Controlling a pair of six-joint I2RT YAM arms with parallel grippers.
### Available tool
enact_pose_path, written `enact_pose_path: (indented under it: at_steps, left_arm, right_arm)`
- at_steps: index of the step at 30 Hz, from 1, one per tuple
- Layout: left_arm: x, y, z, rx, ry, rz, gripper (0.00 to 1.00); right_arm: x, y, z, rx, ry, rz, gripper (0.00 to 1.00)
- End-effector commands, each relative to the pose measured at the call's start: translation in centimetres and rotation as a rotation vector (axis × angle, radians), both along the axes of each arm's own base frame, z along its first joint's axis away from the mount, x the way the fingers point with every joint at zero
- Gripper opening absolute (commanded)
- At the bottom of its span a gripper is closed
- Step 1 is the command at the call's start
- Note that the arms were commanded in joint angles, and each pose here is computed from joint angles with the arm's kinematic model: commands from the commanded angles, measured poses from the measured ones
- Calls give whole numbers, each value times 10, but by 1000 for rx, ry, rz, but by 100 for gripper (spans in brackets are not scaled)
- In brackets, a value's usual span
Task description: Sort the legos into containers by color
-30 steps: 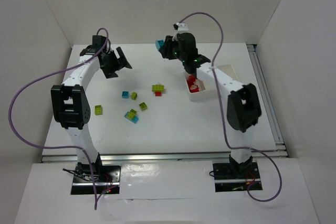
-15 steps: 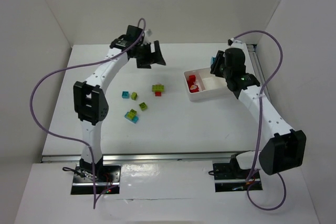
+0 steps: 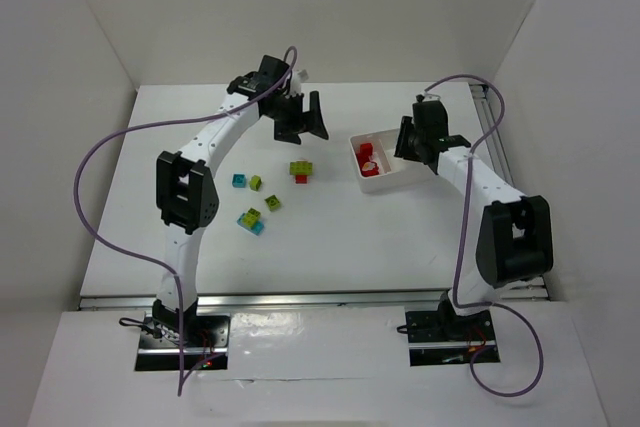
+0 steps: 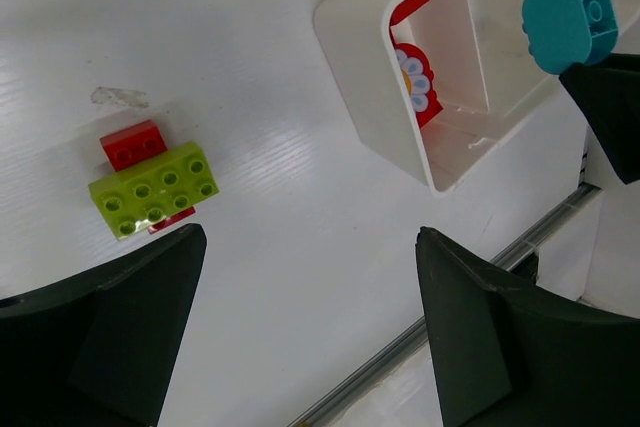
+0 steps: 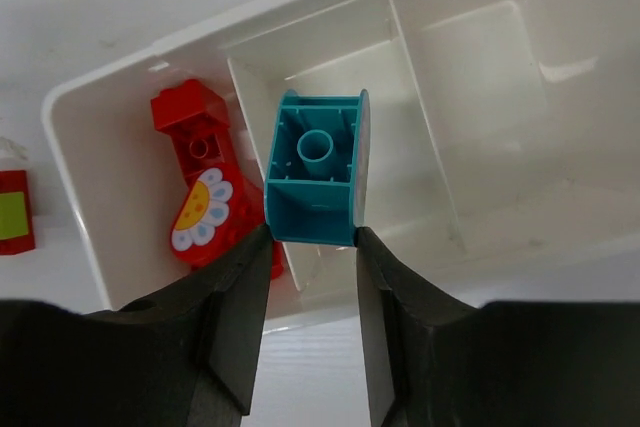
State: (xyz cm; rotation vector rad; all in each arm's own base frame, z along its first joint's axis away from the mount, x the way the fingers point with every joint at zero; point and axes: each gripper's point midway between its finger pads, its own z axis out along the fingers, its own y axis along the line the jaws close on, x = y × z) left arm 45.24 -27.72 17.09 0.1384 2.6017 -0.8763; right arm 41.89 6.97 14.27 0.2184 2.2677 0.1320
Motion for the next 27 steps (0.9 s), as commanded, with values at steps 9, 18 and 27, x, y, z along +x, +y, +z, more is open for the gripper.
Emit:
enact_pose_path:
  at_steps: [9, 18, 27]
  left_arm:
    - [11, 56, 51, 54, -116, 87, 96]
    - [12, 92, 70, 101, -171, 164, 96]
    - [4, 107, 61, 152, -156, 192, 96]
  right_arm:
    - [15, 38, 42, -32, -96, 77, 66]
    - [0, 114, 12, 107, 17, 297, 81]
    - [9, 171, -23, 191, 102, 408, 74]
